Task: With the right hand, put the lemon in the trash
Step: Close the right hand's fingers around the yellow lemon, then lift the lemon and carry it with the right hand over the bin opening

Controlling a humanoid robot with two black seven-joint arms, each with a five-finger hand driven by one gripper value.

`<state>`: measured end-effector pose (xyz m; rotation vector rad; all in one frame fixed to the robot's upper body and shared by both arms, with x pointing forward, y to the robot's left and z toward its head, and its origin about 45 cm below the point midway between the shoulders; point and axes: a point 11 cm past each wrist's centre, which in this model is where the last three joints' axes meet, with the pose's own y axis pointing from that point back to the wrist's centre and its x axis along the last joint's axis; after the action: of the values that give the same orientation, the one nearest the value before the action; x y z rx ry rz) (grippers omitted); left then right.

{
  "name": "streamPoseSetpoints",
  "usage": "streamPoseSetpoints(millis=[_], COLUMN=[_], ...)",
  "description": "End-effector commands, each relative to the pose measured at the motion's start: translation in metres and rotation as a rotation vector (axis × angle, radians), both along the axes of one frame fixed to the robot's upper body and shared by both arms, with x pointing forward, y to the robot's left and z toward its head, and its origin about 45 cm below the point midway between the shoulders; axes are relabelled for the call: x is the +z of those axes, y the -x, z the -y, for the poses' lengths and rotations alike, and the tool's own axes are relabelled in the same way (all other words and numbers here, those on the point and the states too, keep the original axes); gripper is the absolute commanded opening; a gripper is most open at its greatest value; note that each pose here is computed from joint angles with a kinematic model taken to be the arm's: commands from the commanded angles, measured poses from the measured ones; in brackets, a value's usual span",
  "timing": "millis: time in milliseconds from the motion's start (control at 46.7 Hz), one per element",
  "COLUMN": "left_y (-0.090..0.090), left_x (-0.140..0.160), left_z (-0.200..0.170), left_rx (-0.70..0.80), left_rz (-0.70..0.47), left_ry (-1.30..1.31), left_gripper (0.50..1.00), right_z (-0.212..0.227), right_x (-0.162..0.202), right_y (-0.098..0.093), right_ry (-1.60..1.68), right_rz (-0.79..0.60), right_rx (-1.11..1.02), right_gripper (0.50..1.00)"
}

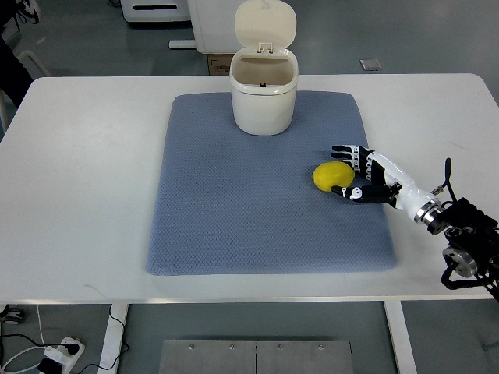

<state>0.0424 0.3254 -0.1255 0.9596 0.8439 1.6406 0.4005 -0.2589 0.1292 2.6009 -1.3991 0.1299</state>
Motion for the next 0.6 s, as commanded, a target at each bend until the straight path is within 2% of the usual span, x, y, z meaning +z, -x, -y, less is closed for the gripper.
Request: streamPoseSetpoints(millis=[0, 86, 257, 578], left_y=[0.000, 0.000, 0.000, 0.000], left_x=[0.000, 0.000, 0.000, 0.000], left_z=[0.000, 0.000, 0.000, 0.000], left_rx=[0.000, 0.000, 0.000, 0.000], left_rz=[0.000, 0.000, 0.000, 0.000], left_ry=[0.000, 0.000, 0.001, 0.001], left_gripper=[1.000, 1.000, 1.000, 1.000], right_z=[0.001, 0.001, 0.000, 0.014], right_x=[0.001, 0.002, 0.009, 0.051], right_y=[0.000, -0.001, -0.006, -0.032], right_ry=[0.001, 0.000, -0.009, -0.015], right_rz=[0.001, 0.003, 0.017, 0.103], right_rx=[0.000, 0.000, -0.003, -0.030], right_gripper=[0.632, 0.500, 0.500, 0.500])
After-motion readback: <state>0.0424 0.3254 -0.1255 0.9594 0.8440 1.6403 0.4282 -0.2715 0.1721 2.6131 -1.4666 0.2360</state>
